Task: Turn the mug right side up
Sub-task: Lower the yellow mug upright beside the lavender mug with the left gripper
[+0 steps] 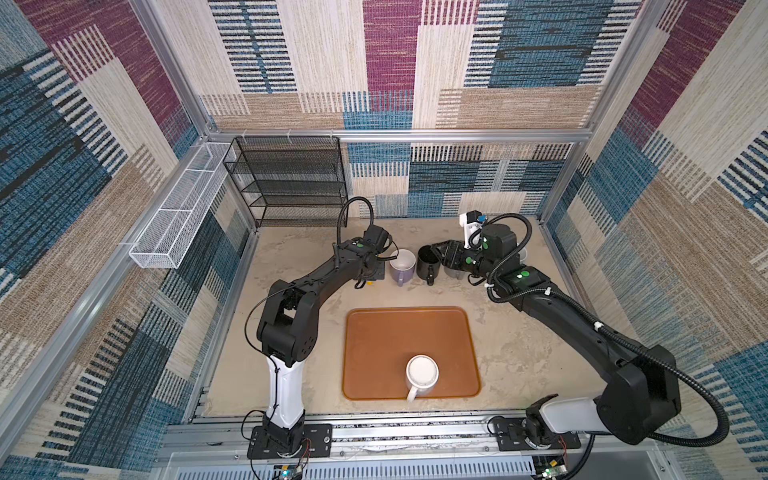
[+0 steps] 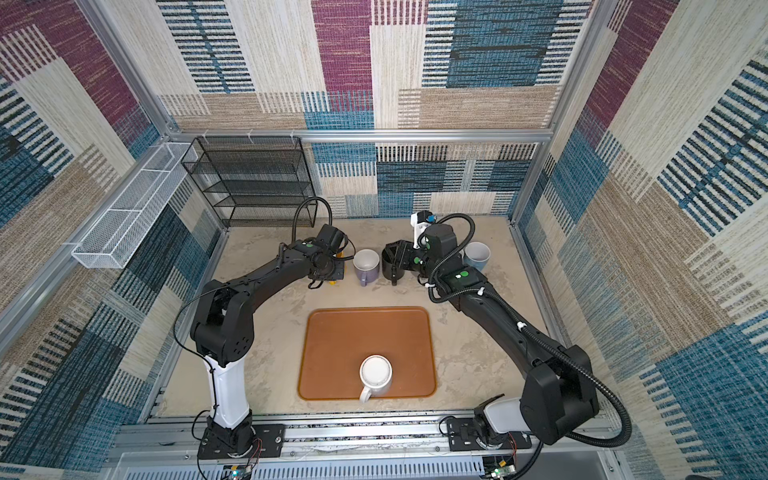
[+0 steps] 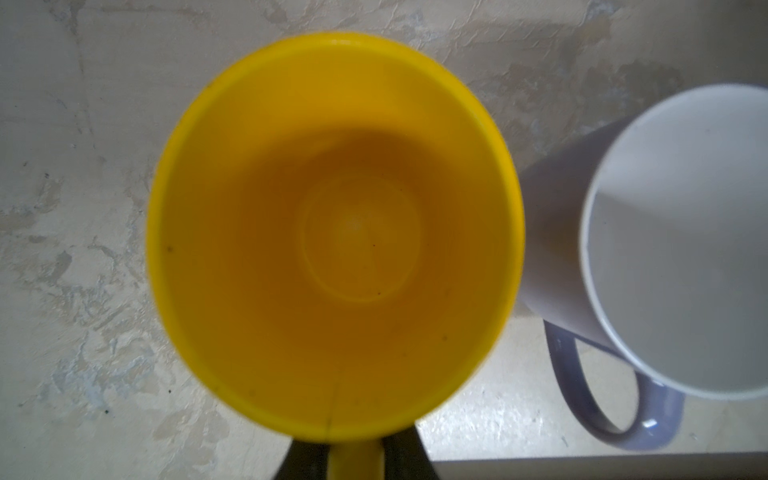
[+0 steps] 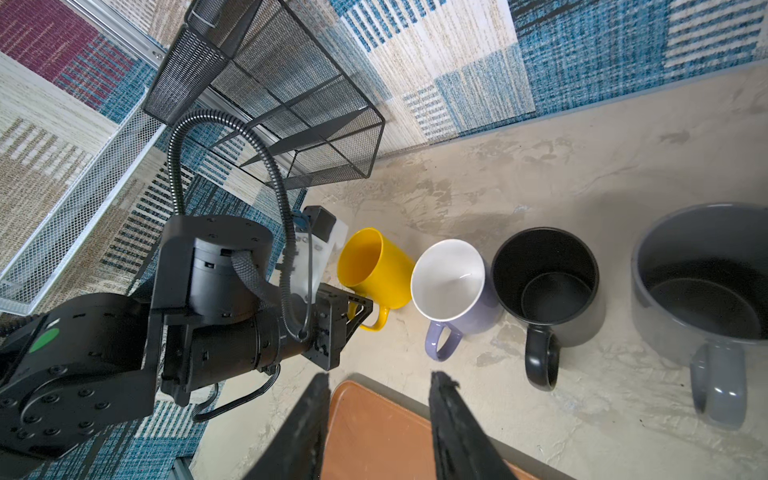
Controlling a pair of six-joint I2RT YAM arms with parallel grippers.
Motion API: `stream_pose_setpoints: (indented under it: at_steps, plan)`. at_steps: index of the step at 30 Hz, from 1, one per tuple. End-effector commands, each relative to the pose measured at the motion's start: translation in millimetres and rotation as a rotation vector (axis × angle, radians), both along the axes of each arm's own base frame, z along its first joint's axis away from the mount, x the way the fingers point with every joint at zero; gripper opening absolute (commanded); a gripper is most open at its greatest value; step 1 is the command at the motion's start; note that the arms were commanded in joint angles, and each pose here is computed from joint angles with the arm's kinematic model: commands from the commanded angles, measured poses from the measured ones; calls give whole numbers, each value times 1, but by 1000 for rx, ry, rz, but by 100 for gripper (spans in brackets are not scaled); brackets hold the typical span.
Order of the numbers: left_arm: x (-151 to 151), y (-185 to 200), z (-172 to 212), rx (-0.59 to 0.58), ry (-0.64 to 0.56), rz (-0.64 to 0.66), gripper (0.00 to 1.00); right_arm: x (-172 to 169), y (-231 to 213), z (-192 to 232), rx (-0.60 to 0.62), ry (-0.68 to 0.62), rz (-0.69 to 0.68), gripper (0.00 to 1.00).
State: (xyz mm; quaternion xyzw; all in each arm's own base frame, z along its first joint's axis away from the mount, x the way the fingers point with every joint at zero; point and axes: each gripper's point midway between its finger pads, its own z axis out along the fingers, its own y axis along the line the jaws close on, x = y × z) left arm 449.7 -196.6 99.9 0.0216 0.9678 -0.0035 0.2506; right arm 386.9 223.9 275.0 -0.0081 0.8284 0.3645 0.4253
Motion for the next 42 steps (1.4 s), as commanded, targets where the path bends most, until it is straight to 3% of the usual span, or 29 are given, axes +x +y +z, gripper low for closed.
stream_pose_setpoints:
  at_steps: [1, 42]
  plan:
    - [10, -1, 6, 3, -44, 18, 0, 2, 1, 1, -3, -9, 1, 43]
    - [-13, -21, -16, -40, 23, 16, 0, 0, 1, 3, 1, -12, 8, 43]
